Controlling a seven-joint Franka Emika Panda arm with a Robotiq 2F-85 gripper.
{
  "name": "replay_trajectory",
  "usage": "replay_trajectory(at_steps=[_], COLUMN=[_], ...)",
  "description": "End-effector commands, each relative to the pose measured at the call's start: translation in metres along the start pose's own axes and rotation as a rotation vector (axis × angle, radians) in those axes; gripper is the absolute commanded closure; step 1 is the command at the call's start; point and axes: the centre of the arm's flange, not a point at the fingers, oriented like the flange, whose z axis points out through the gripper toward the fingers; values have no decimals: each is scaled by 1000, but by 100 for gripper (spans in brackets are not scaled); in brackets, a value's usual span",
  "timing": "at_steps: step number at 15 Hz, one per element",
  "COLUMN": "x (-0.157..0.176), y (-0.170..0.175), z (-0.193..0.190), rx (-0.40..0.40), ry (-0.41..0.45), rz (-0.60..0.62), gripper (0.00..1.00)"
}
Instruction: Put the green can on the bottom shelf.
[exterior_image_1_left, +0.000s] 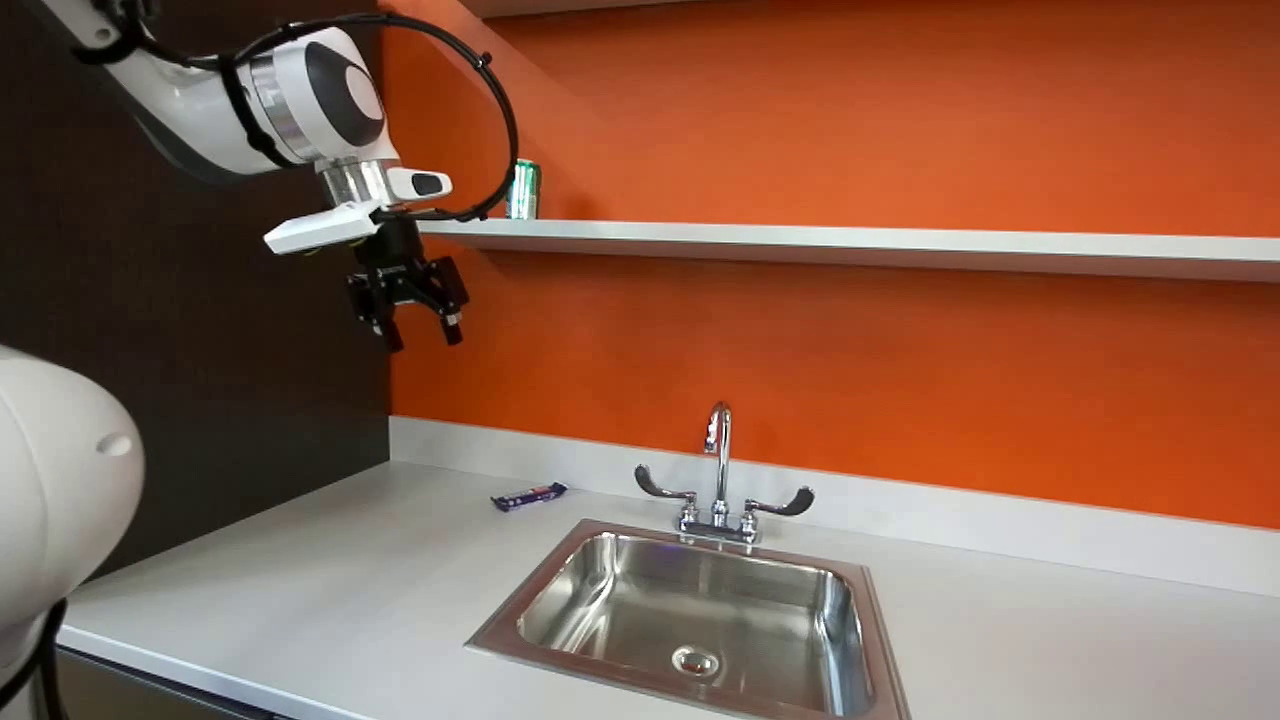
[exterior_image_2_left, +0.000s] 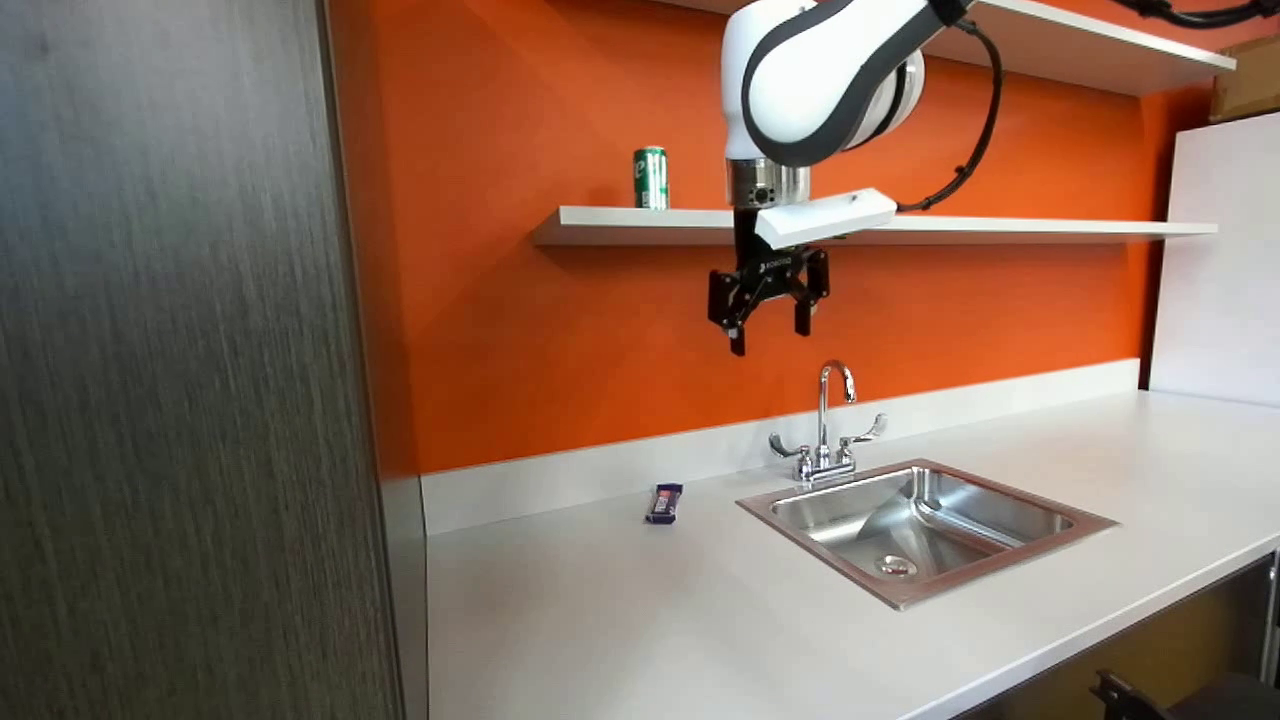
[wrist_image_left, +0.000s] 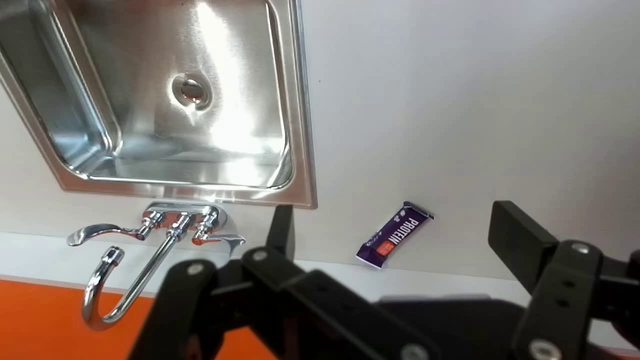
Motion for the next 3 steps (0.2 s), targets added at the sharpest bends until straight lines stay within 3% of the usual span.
replay_trajectory(at_steps=[1,3], x=[-2,-3], y=[1,1], z=[4,6], rx=[0,1], ry=[-4,-7], rz=[1,1], gripper=[0,0])
